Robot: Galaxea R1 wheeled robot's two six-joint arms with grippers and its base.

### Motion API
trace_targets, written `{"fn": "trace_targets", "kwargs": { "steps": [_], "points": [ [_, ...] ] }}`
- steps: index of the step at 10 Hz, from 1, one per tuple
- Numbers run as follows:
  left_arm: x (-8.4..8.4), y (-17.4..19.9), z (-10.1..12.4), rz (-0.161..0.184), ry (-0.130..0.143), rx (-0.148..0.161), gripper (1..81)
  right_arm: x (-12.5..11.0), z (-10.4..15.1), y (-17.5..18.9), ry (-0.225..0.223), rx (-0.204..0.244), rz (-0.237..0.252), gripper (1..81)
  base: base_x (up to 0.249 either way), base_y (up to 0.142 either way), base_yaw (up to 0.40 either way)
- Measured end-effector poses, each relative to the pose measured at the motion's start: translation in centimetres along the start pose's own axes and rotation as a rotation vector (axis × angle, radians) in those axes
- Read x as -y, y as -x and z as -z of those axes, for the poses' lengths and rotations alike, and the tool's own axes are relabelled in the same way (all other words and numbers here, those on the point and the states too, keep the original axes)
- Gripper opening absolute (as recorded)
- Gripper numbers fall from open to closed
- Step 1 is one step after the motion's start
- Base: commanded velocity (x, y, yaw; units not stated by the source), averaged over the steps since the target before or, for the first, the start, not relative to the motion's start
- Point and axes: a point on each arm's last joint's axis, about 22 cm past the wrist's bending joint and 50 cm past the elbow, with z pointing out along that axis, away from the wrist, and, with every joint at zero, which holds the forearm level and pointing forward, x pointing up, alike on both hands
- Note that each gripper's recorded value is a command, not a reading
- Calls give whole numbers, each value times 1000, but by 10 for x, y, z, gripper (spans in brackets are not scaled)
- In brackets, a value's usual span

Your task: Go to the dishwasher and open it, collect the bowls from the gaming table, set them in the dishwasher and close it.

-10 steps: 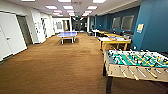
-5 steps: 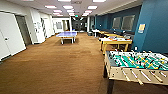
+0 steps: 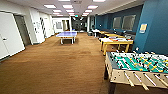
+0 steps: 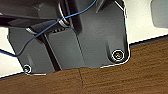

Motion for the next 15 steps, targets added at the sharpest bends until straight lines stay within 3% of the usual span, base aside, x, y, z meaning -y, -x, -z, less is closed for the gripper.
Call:
{"fn": "trace_targets", "kwargs": {
  "steps": [2,4,5,6,7,9,10,13,15],
  "points": [
    [1,4,1,0,-3,1,811,5,-1,-2,-6,-5,0,811,151,0,0],
    [-19,-1,-3,3,26,-5,811,-15,3,-1,19,0,3,811,151,0,0],
    [-10,-2,-1,1,15,-14,811,-8,1,-1,11,-7,2,811,151,0,0],
    [13,5,3,-2,-19,4,811,19,-3,7,-25,6,-4,811,152,0,0],
    [19,7,5,-3,-29,8,811,28,-4,8,-39,8,-6,811,151,0,0],
    [-15,0,-2,2,20,-5,811,-5,1,2,6,-1,1,811,161,0,0],
    [-16,0,-2,2,22,-5,811,-10,2,2,14,-1,2,811,155,0,0],
    [2,3,1,-1,-4,1,811,10,-1,7,-14,6,-3,811,154,0,0],
    [-3,3,0,0,2,0,811,6,0,6,-9,4,-2,811,155,62,0]
  ]
}}
